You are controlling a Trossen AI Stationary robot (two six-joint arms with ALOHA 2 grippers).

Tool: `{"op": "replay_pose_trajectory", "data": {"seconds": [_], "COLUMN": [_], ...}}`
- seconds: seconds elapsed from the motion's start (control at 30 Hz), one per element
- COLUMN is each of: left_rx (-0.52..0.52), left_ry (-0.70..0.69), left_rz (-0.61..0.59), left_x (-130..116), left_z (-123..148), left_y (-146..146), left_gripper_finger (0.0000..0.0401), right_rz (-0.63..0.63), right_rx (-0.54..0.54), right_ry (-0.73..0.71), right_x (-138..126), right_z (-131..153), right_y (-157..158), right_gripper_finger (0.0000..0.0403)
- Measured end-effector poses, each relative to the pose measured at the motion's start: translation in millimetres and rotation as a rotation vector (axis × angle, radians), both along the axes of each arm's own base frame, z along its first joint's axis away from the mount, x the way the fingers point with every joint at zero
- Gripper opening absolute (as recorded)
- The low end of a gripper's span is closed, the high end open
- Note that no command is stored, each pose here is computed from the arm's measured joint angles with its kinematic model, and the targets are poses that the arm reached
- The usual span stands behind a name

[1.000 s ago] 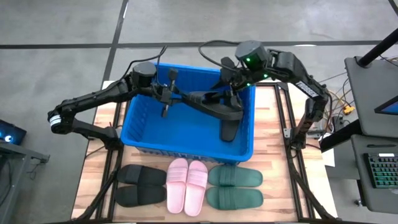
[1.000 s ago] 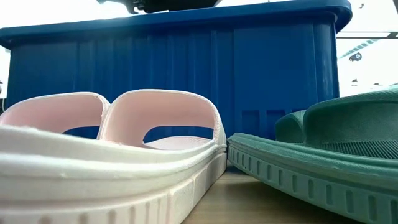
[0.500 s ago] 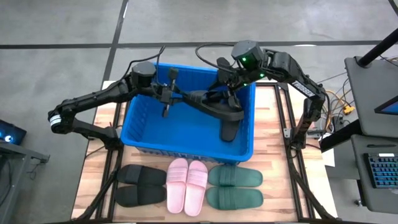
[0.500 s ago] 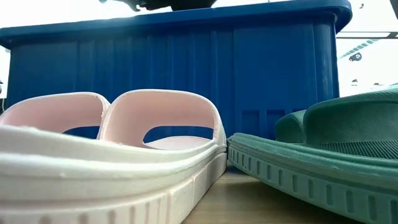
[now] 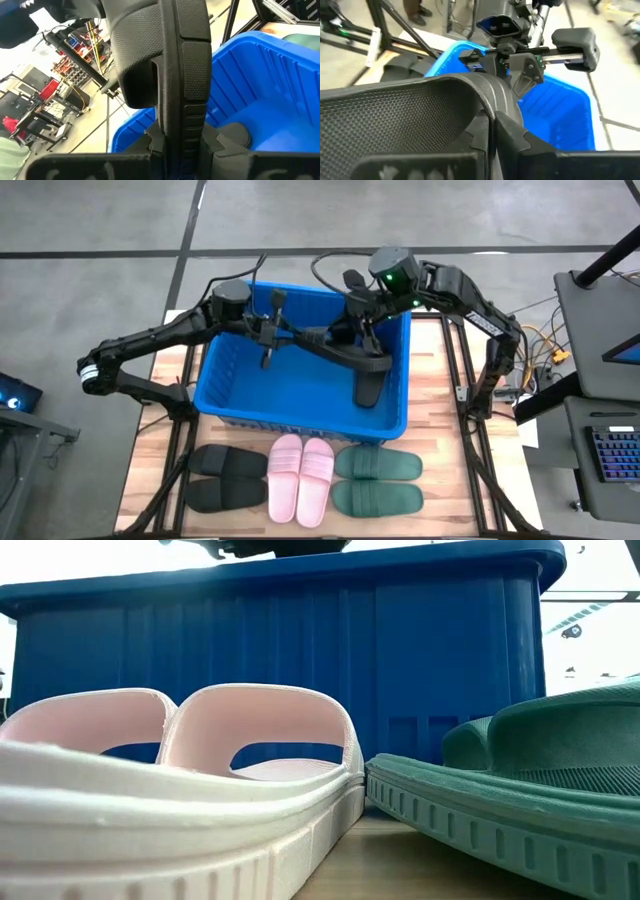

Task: Pick and place slides into bin
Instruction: Put the black slide into the blue bin

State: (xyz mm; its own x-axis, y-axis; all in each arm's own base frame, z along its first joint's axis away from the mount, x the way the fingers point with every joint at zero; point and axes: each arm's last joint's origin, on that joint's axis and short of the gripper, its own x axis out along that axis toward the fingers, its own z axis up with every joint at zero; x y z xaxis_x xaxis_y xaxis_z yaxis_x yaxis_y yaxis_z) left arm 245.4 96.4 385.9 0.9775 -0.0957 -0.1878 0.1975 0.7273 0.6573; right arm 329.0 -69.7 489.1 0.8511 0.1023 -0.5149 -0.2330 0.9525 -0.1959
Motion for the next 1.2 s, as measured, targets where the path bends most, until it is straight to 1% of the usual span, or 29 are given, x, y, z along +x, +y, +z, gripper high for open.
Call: {"op": "replay_pose_trajectory", "data": {"seconds": [0.07,0.17,0.3,0.33,0.43,0.5,0.57,0.77,0.87,1.0,1.13,1.2], "left_rx": [-0.003,-0.036,-0.041,-0.066,-0.199,-0.249,-0.264,-0.267,-0.261,-0.251,-0.239,-0.263], "left_ry": [-0.001,-0.006,-0.027,-0.025,-0.013,-0.016,-0.015,-0.006,-0.009,-0.022,-0.062,-0.084], "left_rz": [0.002,0.013,0.016,0.023,0.057,0.073,0.086,0.138,0.174,0.254,0.356,0.397], "left_x": [-0.3,-0.3,-1.6,-2.1,-2.8,-6.0,-11.4,-29.9,-42.7,-59.1,-73.6,-78.9], "left_z": [0.2,1.4,4.6,4.8,5.5,7.6,9.2,14.4,18.5,24.0,30.1,32.7], "left_y": [0.0,0.1,-0.4,-0.2,0.7,1.4,1.9,0.8,-0.7,-2.4,-4.4,-4.6], "left_gripper_finger": [0.0034,0.0076,0.0126,0.0134,0.0152,0.0161,0.0166,0.0168,0.0168,0.0168,0.0168,0.0168], "right_rz": [-0.03,-0.059,-0.134,-0.152,-0.199,-0.228,-0.26,-0.323,-0.395,-0.558,-0.598,-0.647], "right_rx": [-0.023,-0.014,-0.037,-0.039,-0.045,-0.05,-0.053,-0.075,-0.116,-0.195,-0.197,-0.24], "right_ry": [0.001,-0.005,0.003,0.007,0.012,0.01,0.007,0.01,-0.006,0.003,0.025,0.062], "right_x": [-0.8,-2.4,-4.8,-4.9,-7.2,-9.0,-11.1,-15.5,-23.0,-28.4,-28.6,-29.2], "right_z": [0.8,2.6,3.9,3.7,4.6,5.9,7.5,9.7,15.3,17.6,15.2,12.0], "right_y": [0.2,-0.4,-0.9,-1.3,-2.0,-2.4,-2.4,-2.5,-4.7,-6.2,-5.9,-5.1], "right_gripper_finger": [0.0012,0.0011,0.001,0.001,0.001,0.0009,0.0009,0.0009,0.0009,0.0009,0.0009,0.0009]}}
